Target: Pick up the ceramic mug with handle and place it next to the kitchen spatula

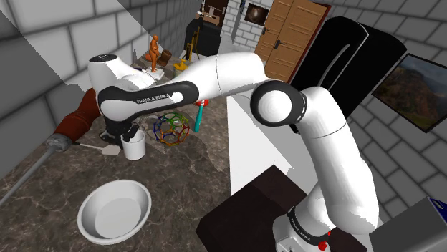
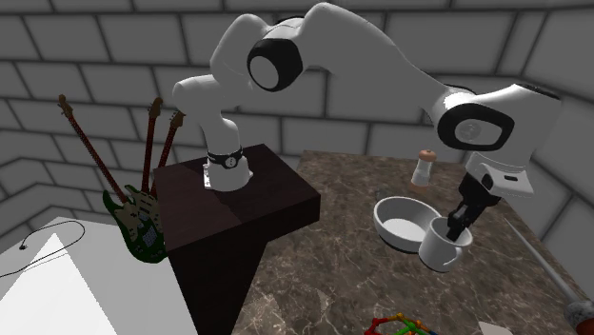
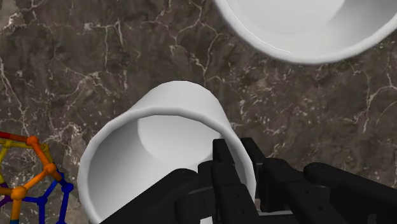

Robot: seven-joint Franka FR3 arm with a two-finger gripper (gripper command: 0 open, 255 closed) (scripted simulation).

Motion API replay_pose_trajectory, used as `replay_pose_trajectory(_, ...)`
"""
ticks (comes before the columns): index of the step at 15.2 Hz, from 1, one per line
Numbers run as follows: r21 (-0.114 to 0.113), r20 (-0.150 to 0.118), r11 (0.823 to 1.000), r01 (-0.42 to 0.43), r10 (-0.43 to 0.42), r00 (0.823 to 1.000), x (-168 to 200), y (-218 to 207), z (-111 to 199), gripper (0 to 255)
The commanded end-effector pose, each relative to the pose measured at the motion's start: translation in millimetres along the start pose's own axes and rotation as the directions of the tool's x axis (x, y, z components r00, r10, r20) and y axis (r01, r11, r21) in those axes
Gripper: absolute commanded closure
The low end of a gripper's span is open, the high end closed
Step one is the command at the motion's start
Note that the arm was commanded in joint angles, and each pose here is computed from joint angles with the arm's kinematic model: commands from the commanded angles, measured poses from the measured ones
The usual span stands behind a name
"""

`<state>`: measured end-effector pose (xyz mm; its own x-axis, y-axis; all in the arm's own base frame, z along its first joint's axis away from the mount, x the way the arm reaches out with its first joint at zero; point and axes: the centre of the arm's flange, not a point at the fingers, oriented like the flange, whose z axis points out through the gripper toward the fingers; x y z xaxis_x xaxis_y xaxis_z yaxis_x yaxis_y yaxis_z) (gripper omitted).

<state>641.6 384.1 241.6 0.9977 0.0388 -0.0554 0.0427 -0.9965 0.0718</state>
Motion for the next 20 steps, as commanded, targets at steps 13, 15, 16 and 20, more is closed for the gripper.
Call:
replay_pose_trajectory(13,0.0,-0.001,1.0,0.0,0.0,1.0,4,-4,73,255)
replay_pose_trajectory(15,0.0,-0.001,1.0,0.0,0.0,1.0,5,-5,84,255)
replay_pose_trajectory(16,0.0,-0.001,1.0,0.0,0.0,1.0,5,-5,89,255)
replay_pose_trajectory(20,0.0,-0.001,1.0,0.0,0.0,1.0,6,-7,110,255)
